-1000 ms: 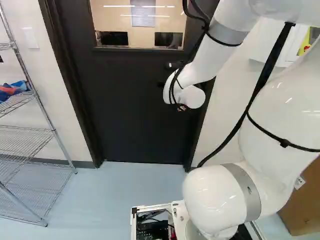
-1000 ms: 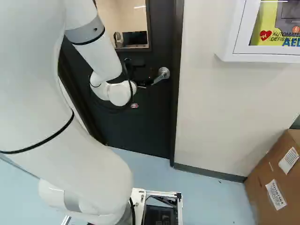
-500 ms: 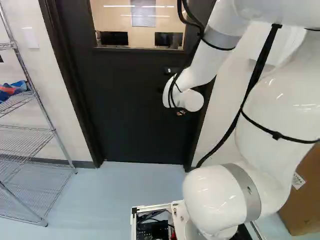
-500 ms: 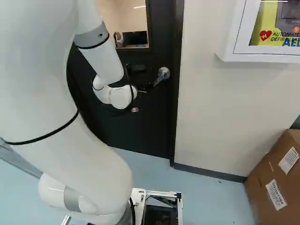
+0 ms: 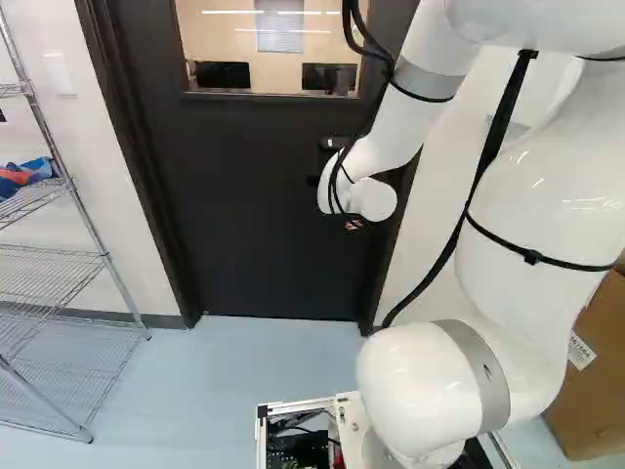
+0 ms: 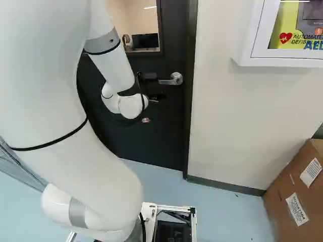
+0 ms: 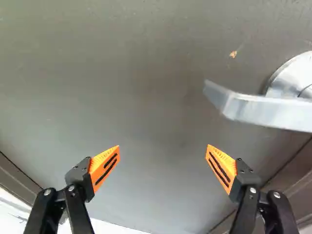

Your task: Open the door and move inside

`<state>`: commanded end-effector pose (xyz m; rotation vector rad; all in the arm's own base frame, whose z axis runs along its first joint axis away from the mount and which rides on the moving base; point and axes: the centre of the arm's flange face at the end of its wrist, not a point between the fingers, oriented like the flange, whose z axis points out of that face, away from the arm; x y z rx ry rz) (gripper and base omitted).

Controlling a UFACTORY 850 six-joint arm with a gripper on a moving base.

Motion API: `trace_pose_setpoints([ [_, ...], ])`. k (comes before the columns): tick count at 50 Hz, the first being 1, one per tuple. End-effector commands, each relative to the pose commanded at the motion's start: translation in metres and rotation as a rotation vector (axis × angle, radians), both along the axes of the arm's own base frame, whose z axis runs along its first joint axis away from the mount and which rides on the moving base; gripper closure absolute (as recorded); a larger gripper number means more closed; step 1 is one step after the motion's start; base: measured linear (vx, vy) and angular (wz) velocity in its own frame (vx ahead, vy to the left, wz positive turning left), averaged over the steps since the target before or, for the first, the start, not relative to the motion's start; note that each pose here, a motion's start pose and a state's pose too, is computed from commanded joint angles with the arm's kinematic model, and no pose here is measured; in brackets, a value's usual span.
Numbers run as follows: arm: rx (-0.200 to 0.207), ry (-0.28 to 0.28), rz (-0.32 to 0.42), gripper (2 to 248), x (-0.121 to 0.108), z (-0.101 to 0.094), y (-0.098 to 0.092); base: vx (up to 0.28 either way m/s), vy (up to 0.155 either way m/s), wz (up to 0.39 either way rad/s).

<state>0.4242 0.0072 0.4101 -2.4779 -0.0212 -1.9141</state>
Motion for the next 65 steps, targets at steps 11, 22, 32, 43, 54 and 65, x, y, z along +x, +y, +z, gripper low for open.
trace_pose_setpoints([
  [11, 0.000, 0.001, 0.000, 3, -0.012, 0.000, 0.000, 0.000, 0.000, 0.000],
  [22, 0.000, 0.002, 0.001, 3, -0.029, 0.000, 0.000, 0.000, 0.000, 0.000],
  [32, 0.000, -0.008, 0.001, 3, -0.037, 0.003, 0.000, 0.000, 0.000, 0.000],
  [43, 0.001, -0.034, 0.001, 3, -0.039, 0.013, 0.000, 0.000, 0.000, 0.000],
  [54, 0.001, -0.062, 0.001, 3, -0.040, 0.024, 0.000, 0.000, 0.000, 0.000],
  [65, 0.002, -0.091, 0.001, 3, -0.043, 0.035, 0.000, 0.000, 0.000, 0.000],
])
